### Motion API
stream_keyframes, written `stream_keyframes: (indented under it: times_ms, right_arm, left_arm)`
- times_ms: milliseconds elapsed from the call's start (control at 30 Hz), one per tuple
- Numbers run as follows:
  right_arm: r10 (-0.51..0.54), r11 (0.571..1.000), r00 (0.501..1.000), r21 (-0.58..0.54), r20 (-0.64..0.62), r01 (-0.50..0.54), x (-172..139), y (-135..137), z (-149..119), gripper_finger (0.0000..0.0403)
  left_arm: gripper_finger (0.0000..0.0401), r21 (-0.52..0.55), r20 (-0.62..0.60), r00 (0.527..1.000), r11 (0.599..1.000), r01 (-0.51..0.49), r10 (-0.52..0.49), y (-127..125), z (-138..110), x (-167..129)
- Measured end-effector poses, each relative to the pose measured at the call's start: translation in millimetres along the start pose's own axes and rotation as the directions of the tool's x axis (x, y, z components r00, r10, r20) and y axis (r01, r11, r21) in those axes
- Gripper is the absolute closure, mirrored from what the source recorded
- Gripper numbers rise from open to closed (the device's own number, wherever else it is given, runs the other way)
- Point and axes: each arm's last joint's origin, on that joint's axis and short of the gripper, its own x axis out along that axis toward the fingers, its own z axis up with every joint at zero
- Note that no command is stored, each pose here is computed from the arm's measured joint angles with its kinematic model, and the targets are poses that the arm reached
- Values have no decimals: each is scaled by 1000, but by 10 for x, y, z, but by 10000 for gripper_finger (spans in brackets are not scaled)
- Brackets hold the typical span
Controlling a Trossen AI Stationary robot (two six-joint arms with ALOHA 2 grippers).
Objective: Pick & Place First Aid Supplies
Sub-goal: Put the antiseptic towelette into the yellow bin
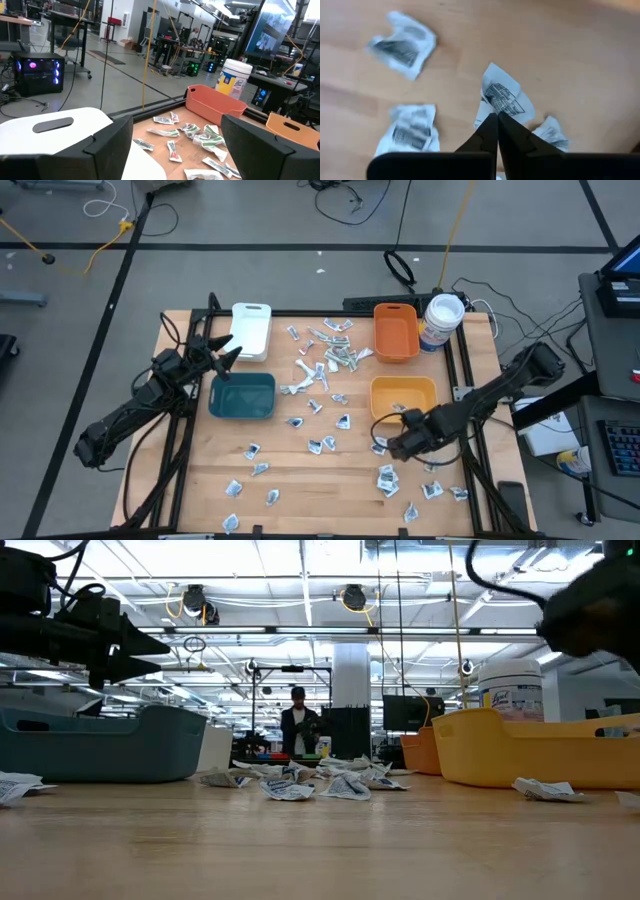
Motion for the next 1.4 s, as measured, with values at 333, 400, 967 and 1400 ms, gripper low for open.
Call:
stream_keyframes:
  times_ms: [333, 400, 967, 1400]
  right_arm:
    - [68, 849, 995, -520, -71, -95, -406, 87, 62, 402]
    - [81, 787, 994, -607, -71, -108, -450, 109, 85, 402]
    - [18, 689, 1000, -724, -22, -28, -588, -51, 972, 403]
    - [-82, 686, 996, -722, 47, 90, -521, -179, 1338, 403]
  left_arm:
    - [95, 0, 0, 1000, 1000, 0, 0, 0, 0, 0]
    - [95, 0, 1, 1000, 1000, 0, 0, 0, 1, 0]
    - [96, 0, 0, 1000, 1000, 0, 0, 0, 0, 0]
    - [95, 0, 1, 1000, 1000, 0, 0, 0, 0, 0]
